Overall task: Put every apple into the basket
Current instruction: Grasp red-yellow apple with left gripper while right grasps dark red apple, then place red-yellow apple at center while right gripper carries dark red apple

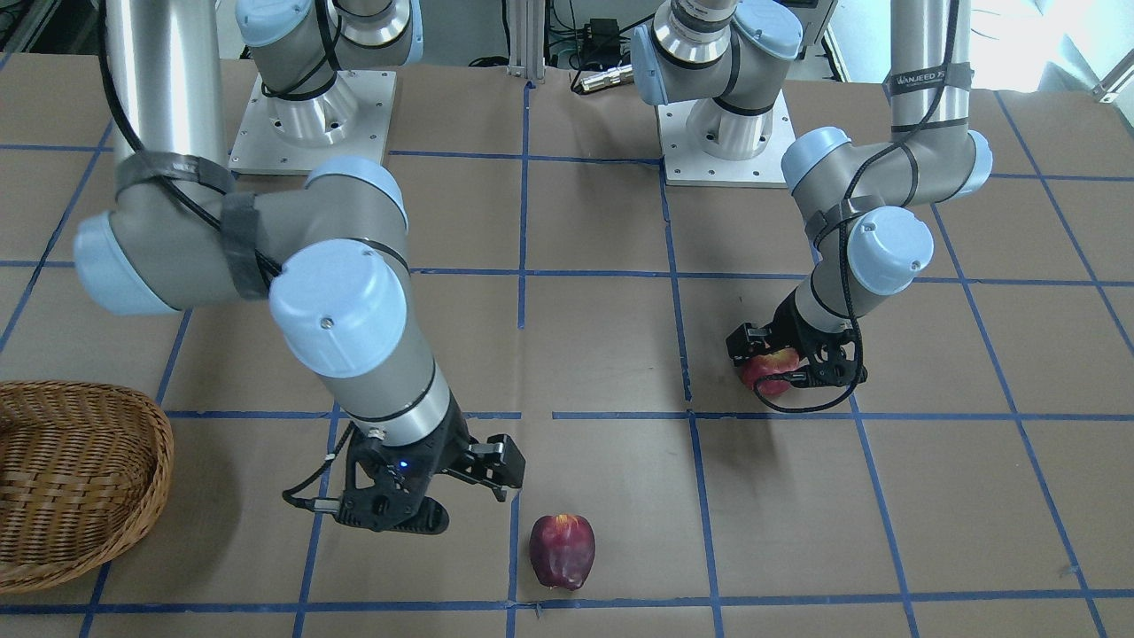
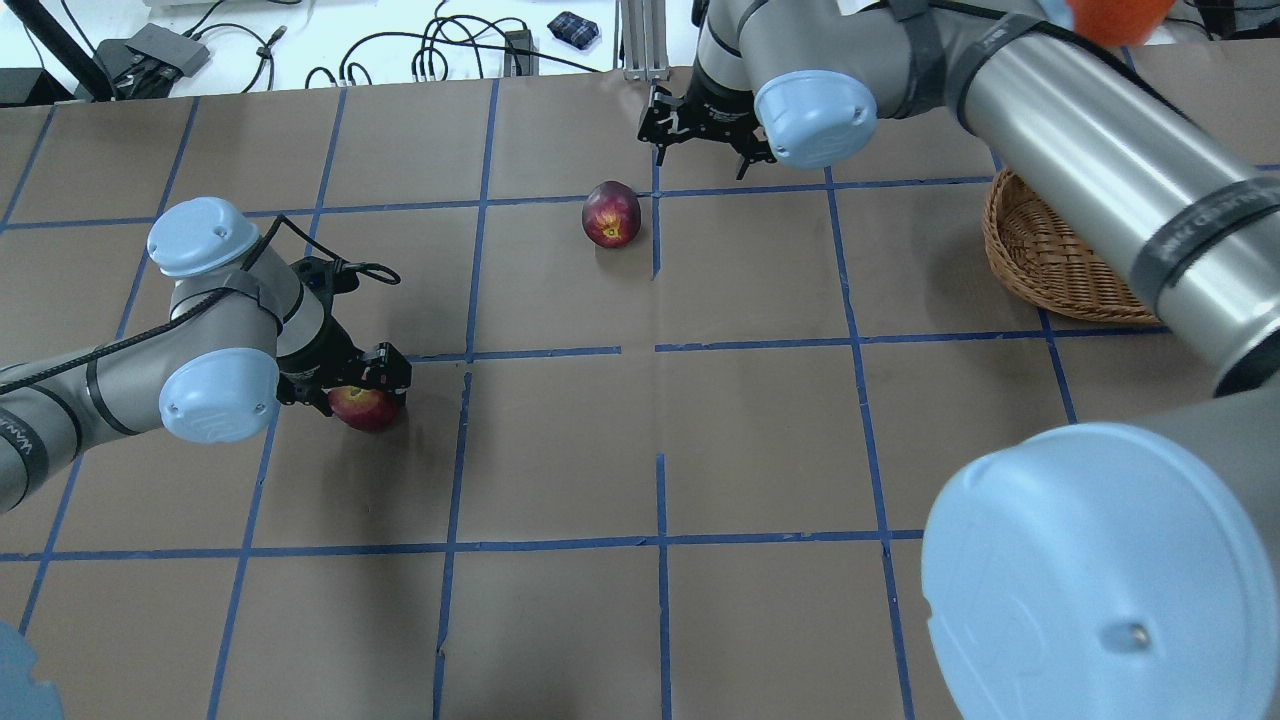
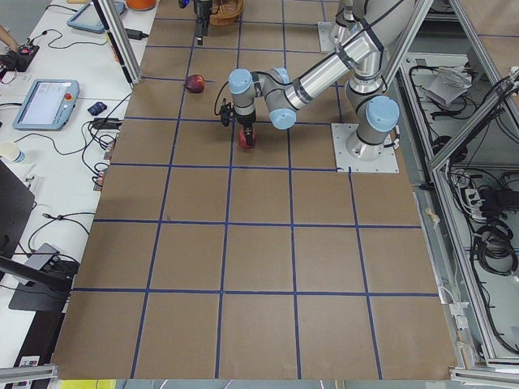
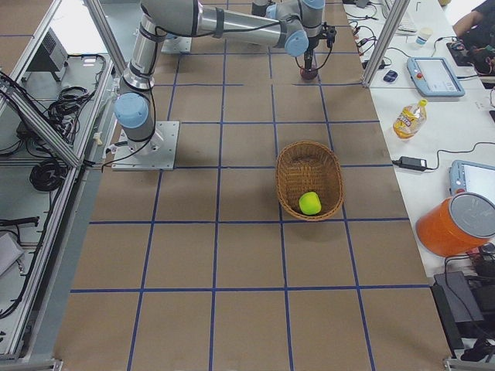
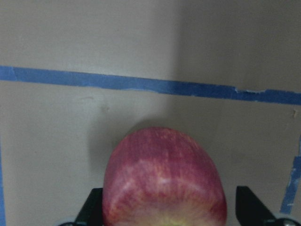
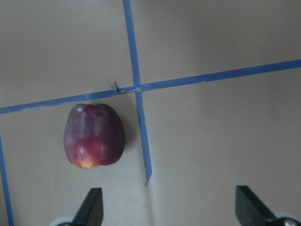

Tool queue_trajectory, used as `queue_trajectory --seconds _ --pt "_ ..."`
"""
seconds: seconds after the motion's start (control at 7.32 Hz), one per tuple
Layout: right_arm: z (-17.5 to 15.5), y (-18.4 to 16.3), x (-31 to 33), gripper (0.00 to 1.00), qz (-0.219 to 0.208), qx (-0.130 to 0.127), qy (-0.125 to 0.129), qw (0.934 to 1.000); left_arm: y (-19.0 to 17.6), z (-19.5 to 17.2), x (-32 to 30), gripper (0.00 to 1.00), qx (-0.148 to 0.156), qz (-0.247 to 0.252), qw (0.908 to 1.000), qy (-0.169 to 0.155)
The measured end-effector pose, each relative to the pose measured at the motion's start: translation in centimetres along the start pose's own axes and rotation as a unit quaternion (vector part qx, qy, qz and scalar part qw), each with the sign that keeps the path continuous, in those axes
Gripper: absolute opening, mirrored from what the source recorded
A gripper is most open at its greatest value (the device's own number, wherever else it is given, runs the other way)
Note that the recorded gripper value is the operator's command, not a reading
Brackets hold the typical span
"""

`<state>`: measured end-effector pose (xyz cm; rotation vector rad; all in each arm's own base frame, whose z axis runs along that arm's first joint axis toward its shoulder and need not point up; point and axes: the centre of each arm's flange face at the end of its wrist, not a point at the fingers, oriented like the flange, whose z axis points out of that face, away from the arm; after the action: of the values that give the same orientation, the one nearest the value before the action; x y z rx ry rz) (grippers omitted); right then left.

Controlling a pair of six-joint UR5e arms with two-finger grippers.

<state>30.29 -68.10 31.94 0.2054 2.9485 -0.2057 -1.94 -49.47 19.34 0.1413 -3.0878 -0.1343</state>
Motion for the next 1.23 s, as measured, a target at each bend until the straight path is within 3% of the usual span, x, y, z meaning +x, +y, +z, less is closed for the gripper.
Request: queue_trajectory --seconds 0.41,0.96,1.23 --pt "6.1 -0.7 -3.8 1.0 0.001 -0.006 -0.003 1.0 -1.1 -4.2 0.4 0.08 0.027 0.005 0.9996 0.009" --pt "11.3 -1.6 -5.9 1.0 0.013 -0.024 -0.032 0.9991 -1.1 -10.4 4.8 0.09 0.029 -0.002 0.9975 0.064" --pt "13.3 -1.4 -6.0 1.0 0.022 -0.037 -0.033 0.9985 -0.4 -10.3 8.4 0.09 0.026 0.011 0.9989 0.038"
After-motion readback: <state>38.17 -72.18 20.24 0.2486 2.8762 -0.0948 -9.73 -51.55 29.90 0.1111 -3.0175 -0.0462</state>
